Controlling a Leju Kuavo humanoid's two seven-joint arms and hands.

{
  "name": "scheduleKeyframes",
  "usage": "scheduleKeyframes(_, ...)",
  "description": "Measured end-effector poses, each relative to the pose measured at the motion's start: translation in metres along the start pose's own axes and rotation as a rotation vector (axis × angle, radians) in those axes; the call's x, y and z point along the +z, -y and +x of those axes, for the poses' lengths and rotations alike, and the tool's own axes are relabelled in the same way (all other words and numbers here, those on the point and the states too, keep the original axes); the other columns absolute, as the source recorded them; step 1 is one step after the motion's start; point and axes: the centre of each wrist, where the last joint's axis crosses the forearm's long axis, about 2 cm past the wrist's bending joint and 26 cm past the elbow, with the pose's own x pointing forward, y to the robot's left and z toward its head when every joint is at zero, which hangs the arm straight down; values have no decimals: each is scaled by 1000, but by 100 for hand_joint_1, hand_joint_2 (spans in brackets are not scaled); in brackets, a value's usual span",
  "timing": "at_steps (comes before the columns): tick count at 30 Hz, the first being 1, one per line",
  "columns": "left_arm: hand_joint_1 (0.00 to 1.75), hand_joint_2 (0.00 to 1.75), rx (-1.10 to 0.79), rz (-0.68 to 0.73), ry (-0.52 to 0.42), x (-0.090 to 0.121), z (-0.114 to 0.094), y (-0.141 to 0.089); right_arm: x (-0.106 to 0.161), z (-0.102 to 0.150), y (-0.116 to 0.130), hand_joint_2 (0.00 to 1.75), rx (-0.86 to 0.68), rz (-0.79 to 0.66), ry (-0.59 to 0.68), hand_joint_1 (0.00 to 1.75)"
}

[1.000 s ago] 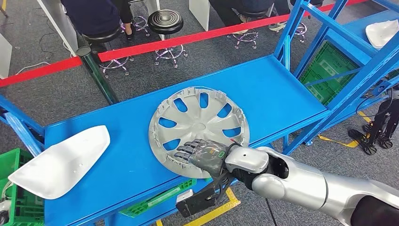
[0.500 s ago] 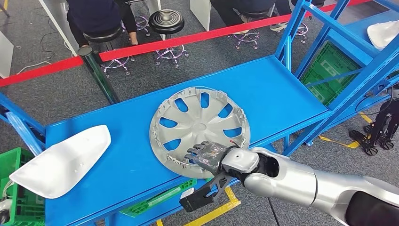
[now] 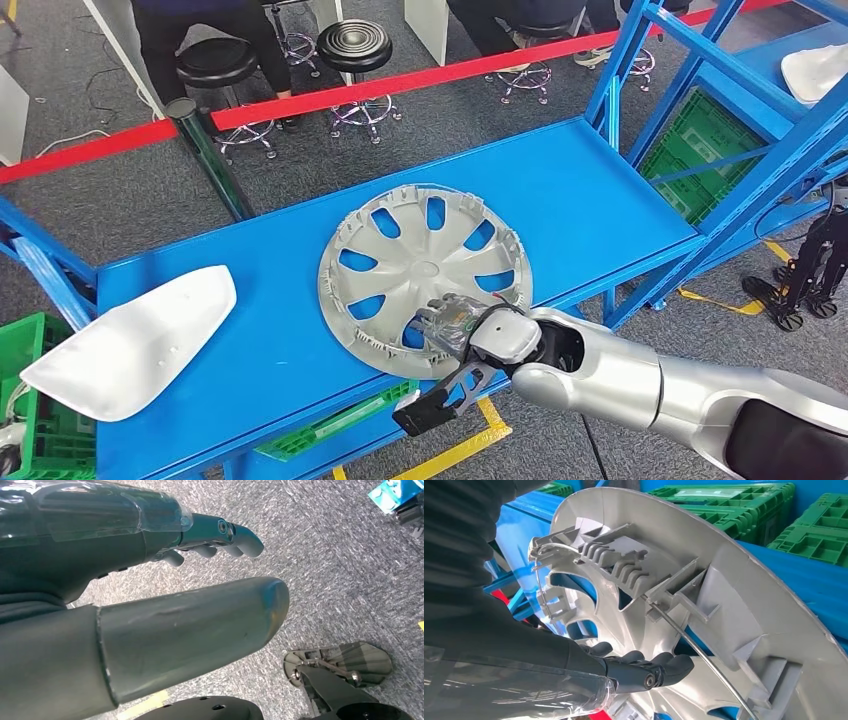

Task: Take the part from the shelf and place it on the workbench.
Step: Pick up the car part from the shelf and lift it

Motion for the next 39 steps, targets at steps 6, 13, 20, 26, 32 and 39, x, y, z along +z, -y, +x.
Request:
scheduleKeyframes(6,0,0,0,1,0,0,0,0,-3,1,-2,175,13,6,-8,0)
scheduleKeyframes(13,0,0,0,3,0,0,-1,-1,-5,3,-2,175,13,14,-1,104)
scheduleKeyframes(20,0,0,0,5,2,0,-1,-3,-7,5,-3,175,3,27,16,175)
scheduleKeyframes(26,0,0,0,6,7,0,-2,-3,-8,6,2,175,-33,95,41,175)
scheduleKeyframes(32,0,0,0,5,7,0,-2,-3,-7,5,7,175,-52,147,43,175)
scheduleKeyframes(39,0,0,0,7,6,0,-1,-3,-5,5,16,175,-59,245,43,175)
